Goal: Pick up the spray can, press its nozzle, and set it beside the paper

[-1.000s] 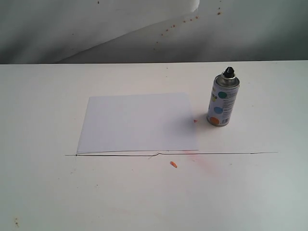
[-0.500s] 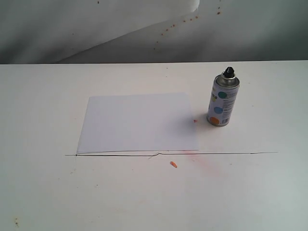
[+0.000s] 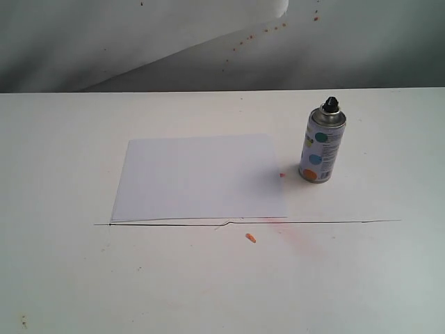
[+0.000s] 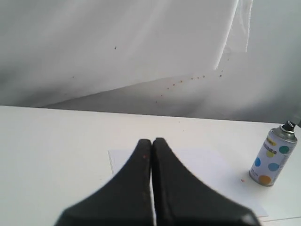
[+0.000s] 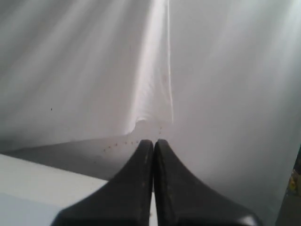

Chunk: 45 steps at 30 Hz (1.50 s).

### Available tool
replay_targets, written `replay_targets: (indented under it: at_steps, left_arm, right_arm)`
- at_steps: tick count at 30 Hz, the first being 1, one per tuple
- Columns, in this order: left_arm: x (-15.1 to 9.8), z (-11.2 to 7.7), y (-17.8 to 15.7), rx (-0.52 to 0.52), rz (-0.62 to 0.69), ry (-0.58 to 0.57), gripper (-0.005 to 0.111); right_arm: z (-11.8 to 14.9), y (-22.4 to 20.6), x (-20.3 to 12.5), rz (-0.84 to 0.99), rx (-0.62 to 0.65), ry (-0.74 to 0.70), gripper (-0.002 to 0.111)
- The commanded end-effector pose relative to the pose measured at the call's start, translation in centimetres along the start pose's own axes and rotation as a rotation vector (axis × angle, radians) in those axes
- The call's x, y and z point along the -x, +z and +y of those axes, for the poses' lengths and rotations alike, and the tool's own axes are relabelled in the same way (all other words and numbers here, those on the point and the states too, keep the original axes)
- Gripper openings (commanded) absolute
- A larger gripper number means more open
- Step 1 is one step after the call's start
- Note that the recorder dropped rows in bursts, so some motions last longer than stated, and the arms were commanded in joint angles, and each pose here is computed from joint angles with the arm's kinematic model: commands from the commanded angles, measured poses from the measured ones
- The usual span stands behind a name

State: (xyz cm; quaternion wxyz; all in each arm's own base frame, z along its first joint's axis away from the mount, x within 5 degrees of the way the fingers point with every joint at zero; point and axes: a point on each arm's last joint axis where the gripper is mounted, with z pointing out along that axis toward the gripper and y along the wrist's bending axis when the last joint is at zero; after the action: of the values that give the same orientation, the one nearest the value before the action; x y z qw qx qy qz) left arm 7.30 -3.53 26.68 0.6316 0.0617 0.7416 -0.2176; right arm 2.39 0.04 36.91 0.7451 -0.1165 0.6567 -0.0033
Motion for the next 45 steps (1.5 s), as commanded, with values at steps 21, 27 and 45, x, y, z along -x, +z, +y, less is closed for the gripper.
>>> replay_targets:
  at_steps: [21,27,45]
  left_arm:
    - [-3.3,0.7,0.4,-0.005,0.097,-0.022,0.0]
    - [-3.3,0.7,0.4,-0.005,0.097,-0.024,0.0]
    - [-3.3,0.7,0.4,-0.005,0.097,-0.021,0.0]
  right_arm:
    - [2.3,3.0,-9.6,0.086,0.051,0.056,0.0]
    - [2.3,3.0,-9.6,0.086,0.051,0.056,0.0]
    - [0.7,2.7,-10.5,0.18,-0.236,0.201,0.0]
